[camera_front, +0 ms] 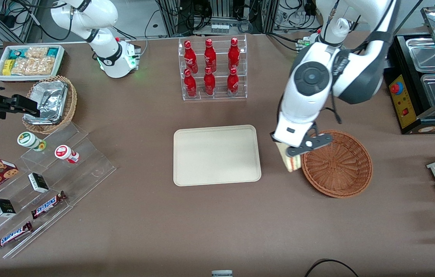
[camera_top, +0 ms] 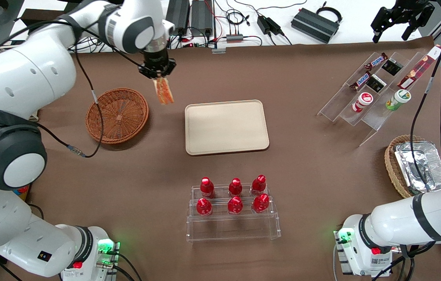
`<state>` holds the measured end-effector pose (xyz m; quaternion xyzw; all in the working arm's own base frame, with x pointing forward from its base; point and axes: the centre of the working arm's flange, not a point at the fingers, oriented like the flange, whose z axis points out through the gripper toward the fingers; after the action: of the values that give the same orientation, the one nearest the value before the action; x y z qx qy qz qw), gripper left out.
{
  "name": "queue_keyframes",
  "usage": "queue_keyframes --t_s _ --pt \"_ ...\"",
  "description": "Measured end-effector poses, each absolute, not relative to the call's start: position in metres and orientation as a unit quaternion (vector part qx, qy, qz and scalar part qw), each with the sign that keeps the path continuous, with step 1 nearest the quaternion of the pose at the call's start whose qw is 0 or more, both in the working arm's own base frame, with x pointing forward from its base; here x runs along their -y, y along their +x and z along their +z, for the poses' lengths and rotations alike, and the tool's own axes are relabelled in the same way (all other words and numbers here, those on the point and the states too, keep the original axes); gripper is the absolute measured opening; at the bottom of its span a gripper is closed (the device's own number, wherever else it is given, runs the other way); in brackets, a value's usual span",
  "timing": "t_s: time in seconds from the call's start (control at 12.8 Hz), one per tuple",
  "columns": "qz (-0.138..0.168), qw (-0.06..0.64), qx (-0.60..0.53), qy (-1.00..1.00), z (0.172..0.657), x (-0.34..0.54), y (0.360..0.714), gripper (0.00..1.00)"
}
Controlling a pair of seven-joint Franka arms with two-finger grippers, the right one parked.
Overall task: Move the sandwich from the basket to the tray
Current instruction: 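Lift the sandwich and carry it over the cream tray, then lower the sandwich onto the tray and open the left gripper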
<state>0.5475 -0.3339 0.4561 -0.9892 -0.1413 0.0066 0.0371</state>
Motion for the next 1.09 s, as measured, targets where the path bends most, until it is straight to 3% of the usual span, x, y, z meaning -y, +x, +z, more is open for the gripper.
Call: queue_keyframes --t_s 0.47,0.7,1.09 --pt "0.006 0.021 0.056 -0.998 0.401 0.463 0.514 0.14" --pt "-0.003 0.005 0.028 -1.000 0.352 0.520 0.494 0.14" --pt "0.003 0.007 0.004 -1.000 0.292 0.551 0.473 0.14"
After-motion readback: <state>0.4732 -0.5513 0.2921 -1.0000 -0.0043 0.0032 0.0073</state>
